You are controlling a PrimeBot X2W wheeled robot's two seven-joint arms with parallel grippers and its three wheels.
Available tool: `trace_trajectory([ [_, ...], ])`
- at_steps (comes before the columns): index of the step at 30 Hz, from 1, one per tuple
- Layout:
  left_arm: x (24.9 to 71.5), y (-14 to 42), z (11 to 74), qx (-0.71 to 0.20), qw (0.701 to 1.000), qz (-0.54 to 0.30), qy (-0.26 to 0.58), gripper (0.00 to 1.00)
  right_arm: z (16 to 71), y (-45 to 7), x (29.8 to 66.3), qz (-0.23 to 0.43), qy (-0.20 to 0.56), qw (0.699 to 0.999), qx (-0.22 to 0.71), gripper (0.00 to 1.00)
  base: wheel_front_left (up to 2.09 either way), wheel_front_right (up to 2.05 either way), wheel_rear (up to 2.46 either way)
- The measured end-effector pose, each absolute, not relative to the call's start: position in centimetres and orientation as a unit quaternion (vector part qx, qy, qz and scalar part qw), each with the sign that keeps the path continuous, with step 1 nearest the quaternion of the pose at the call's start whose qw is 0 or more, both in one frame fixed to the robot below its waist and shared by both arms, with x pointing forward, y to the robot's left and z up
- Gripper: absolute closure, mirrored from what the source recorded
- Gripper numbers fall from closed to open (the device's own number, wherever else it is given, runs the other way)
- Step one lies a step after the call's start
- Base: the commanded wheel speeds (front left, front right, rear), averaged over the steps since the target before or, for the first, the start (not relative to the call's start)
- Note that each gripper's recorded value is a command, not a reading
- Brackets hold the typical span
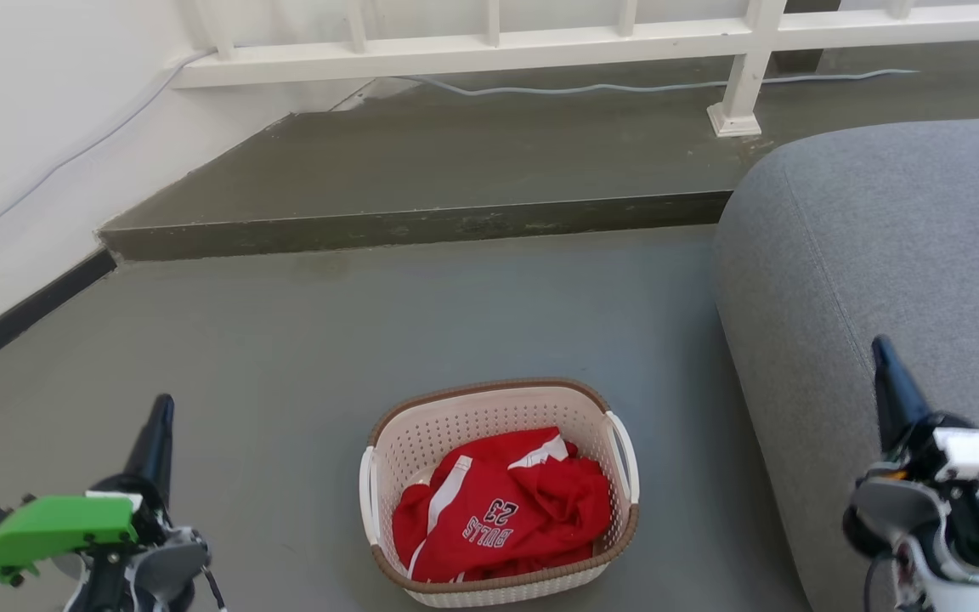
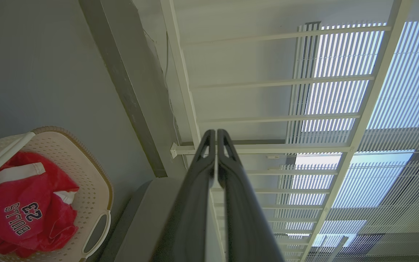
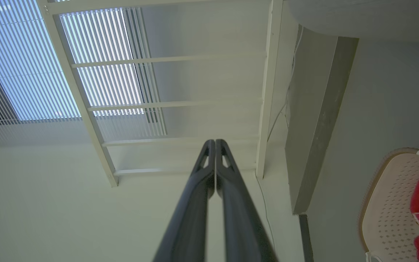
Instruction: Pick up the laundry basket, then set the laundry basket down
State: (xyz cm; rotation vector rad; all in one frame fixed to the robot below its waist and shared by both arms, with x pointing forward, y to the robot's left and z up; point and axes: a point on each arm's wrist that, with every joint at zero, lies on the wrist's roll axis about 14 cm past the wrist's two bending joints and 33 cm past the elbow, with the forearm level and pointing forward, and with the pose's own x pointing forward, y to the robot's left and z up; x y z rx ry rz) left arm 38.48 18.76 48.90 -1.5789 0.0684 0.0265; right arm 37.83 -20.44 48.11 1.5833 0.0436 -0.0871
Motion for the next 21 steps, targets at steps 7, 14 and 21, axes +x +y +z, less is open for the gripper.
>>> trace_trajectory([
  [7, 37.7, 18.3, 47.2, -0.715, 0.696, 0.031, 0.048, 0.0, 46.1, -20.0, 36.7, -0.06, 0.041, 0.695, 0.715, 0.0, 0.0, 0.0, 0.0],
  [14, 37.8, 17.9, 47.4, -0.712, 0.7, 0.03, 0.045, 0.0, 46.7, -19.8, 36.9, -0.054, 0.035, 0.703, 0.709, 0.0, 0.0, 0.0, 0.0],
  [21, 37.9, 17.5, 47.8, -0.691, 0.722, 0.023, 0.042, 0.0, 47.4, -19.6, 37.2, -0.045, 0.028, 0.716, 0.696, 0.0, 0.0, 0.0, 0.0],
])
